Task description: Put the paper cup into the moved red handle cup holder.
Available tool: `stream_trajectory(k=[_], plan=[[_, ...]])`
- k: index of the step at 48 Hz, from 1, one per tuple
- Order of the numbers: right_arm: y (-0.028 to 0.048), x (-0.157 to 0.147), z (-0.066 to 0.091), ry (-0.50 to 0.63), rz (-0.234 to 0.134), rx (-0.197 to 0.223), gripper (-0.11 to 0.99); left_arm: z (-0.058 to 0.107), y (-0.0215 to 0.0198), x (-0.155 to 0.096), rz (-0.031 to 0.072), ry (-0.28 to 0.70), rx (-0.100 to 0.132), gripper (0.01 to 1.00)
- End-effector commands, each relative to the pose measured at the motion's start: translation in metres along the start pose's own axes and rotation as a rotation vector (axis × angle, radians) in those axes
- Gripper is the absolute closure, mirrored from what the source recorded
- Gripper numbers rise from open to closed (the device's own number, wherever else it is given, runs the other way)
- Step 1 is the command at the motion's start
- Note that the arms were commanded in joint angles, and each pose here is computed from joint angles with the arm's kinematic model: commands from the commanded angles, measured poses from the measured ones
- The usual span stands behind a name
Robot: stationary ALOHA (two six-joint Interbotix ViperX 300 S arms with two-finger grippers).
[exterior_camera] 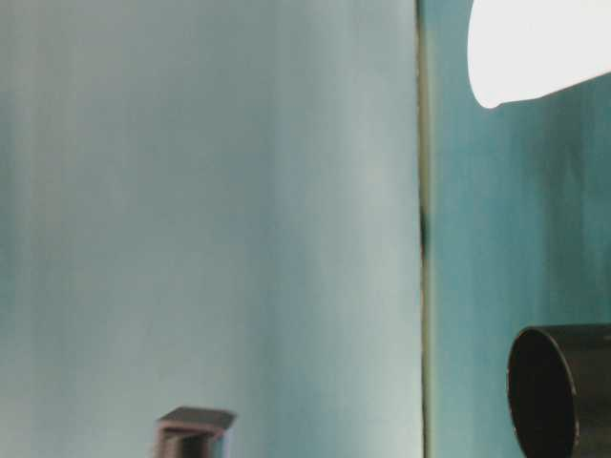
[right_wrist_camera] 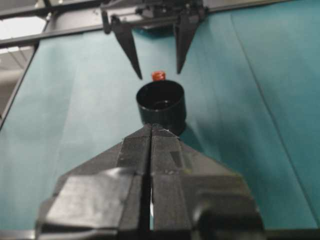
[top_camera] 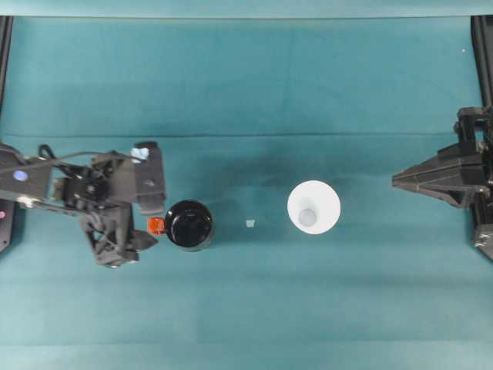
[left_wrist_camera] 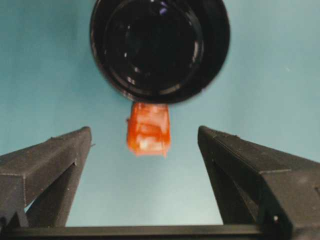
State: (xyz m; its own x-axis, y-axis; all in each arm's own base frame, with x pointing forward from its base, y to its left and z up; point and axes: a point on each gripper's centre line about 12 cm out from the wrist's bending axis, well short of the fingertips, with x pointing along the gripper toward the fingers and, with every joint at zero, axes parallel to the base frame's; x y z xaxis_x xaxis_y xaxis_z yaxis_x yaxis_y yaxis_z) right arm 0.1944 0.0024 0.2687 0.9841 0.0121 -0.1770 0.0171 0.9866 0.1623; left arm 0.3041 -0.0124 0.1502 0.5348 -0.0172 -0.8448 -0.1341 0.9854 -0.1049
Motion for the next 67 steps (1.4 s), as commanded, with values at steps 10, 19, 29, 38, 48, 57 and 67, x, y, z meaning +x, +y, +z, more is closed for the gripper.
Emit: stream_trajectory(k=[10,19,29,38,48,57,67], plan=[[0.0013,0.001,0.010,-0.021,0.002,0.011,0.98,0.000,0.0004,0.013,0.005,0.019,0.006,0.050],[0.0012,0.001,0.009,-0.020,0.002,0.011,0.98,0.001,0.0012,0.015,0.004,0.009,0.005,0.050],[0.0012,0.001,0.009,-0.020,0.002,0.011,0.98,0.000,0.0032,0.015,0.008,0.009,0.000,0.050],[0.0012,0.001,0.009,-0.020,0.002,0.011,0.98,0.000,0.0038,0.016,0.009,0.011,-0.001,0.050],[0.0011,0.001,0.009,-0.018,0.002,0.011,0.98,-0.002,0.0047,0.019,0.012,0.021,-0.001,0.050],[0.0011,0.001,0.009,-0.017,0.001,0.011,0.98,-0.003,0.0045,0.021,0.013,0.029,-0.003,0.051],[0.0011,0.001,0.009,-0.017,0.001,0.011,0.98,-0.003,0.0050,0.022,0.014,0.030,-0.007,0.070]])
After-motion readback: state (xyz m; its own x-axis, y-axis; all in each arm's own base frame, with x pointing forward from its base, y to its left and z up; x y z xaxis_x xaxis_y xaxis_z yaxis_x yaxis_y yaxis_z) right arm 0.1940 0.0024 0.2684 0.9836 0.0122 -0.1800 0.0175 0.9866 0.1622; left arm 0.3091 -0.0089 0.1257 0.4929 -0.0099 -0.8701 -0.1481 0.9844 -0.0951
